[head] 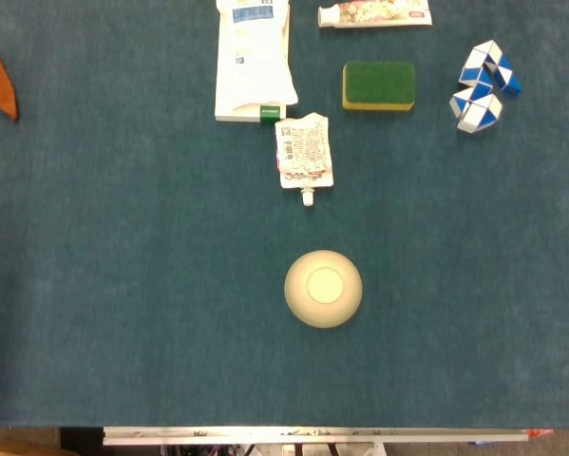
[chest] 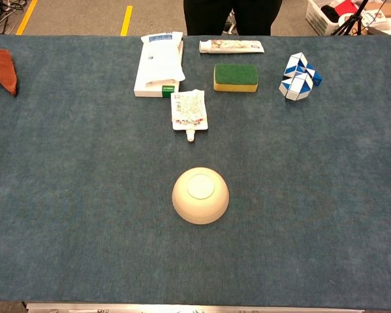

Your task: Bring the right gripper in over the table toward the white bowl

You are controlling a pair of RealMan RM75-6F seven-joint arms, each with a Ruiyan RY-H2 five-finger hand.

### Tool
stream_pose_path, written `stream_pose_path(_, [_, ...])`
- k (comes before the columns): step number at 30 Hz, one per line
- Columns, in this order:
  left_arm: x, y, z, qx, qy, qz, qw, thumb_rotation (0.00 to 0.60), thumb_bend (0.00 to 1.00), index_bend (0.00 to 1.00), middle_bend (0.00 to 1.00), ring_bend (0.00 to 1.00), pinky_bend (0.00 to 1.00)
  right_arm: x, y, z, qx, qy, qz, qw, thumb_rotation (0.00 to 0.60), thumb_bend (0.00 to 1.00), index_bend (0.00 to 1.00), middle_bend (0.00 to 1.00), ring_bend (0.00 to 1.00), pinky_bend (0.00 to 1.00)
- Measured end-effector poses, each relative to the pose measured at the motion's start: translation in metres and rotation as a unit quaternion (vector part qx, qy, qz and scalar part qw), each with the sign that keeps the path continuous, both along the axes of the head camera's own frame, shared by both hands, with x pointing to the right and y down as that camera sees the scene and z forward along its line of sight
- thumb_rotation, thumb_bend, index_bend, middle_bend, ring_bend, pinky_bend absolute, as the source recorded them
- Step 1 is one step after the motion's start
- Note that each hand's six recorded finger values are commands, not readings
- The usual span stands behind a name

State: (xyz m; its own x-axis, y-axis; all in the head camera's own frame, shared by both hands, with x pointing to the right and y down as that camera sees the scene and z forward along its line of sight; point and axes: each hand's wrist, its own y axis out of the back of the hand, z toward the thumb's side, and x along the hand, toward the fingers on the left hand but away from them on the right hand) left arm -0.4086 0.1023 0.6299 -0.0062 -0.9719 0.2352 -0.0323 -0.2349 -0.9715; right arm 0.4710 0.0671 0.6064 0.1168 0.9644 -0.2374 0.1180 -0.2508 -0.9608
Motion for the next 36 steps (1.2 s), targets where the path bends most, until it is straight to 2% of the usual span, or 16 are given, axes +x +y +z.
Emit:
stream_pose_path(4, [0.0004, 0.0001, 0.0, 0.0, 0.0, 0.0, 1.0, 0.6, 0.21, 0.47, 0.35, 0.34, 0.48, -0.0003, -0.0002, -0.0009, 0.01, -0.008, 0.001, 0.9999, 0.598, 0.0, 1.0, 1.0, 0.9, 0.22])
stream_pose_path(8, [0.0004, 0.0002, -0.0002, 0.0, 0.0, 0.0, 1.0, 0.6, 0.21, 0.47, 0.35, 0.34, 0.48, -0.0018, 0.0003, 0.0, 0.013, -0.016, -0.002, 0.9998, 0.598, 0.0, 1.0, 1.0, 0.91, 0.23])
stream_pose_path(11, [0.0002, 0.0003, -0.0003, 0.0, 0.0, 0.0, 1.0, 0.6, 0.21, 0.47, 0.35, 0.34, 0.48, -0.0024, 0.0004, 0.0004, 0.012, -0.02, -0.002, 0.9997, 0.571, 0.0, 1.0, 1.0, 0.91, 0.23])
stream_pose_path(13, [0.0003, 0.0003, -0.0003, 0.0, 0.0, 0.0, 1.0, 0.6, 0.21, 0.47, 0.35, 0.34, 0.48, -0.004, 0.0004, 0.0005, 0.012, -0.03, -0.005, 0.9995, 0.532, 0.0, 1.0, 1.0, 0.9, 0.23])
stream_pose_path(15, [0.0003, 0.0003, -0.0003, 0.0, 0.0, 0.0, 1.0, 0.6, 0.21, 0.47, 0.35, 0.34, 0.48, -0.0063, 0.0005, -0.0002, 0.015, -0.043, -0.012, 0.9989, 0.446, 0.0, 1.0, 1.0, 0.89, 0.23])
stream_pose_path(19, [0.0005, 0.0004, -0.0001, 0.0, -0.001, 0.001, 1.0, 0.6, 0.21, 0.47, 0.35, 0.34, 0.48, -0.0085, 0.0011, -0.0023, 0.029, -0.054, -0.029, 0.9977, 0.314, 0.0, 1.0, 1.0, 0.86, 0.23])
stream_pose_path(23, [0.0006, 0.0005, 0.0001, 0.0, -0.001, 0.001, 1.0, 0.6, 0.21, 0.47, 0.35, 0.34, 0.48, -0.0075, 0.0017, -0.0002, 0.029, -0.051, -0.029, 0.9979, 0.251, 0.0, 1.0, 1.0, 0.82, 0.19])
stream_pose_path(36, [0.0004, 0.0005, -0.0005, 0.001, 0.0, 0.0, 1.0, 0.6, 0.21, 0.47, 0.35, 0.34, 0.48, -0.0084, 0.0023, 0.0047, 0.018, -0.05, -0.029, 0.9982, 0.242, 0.0, 1.0, 1.0, 0.81, 0.18])
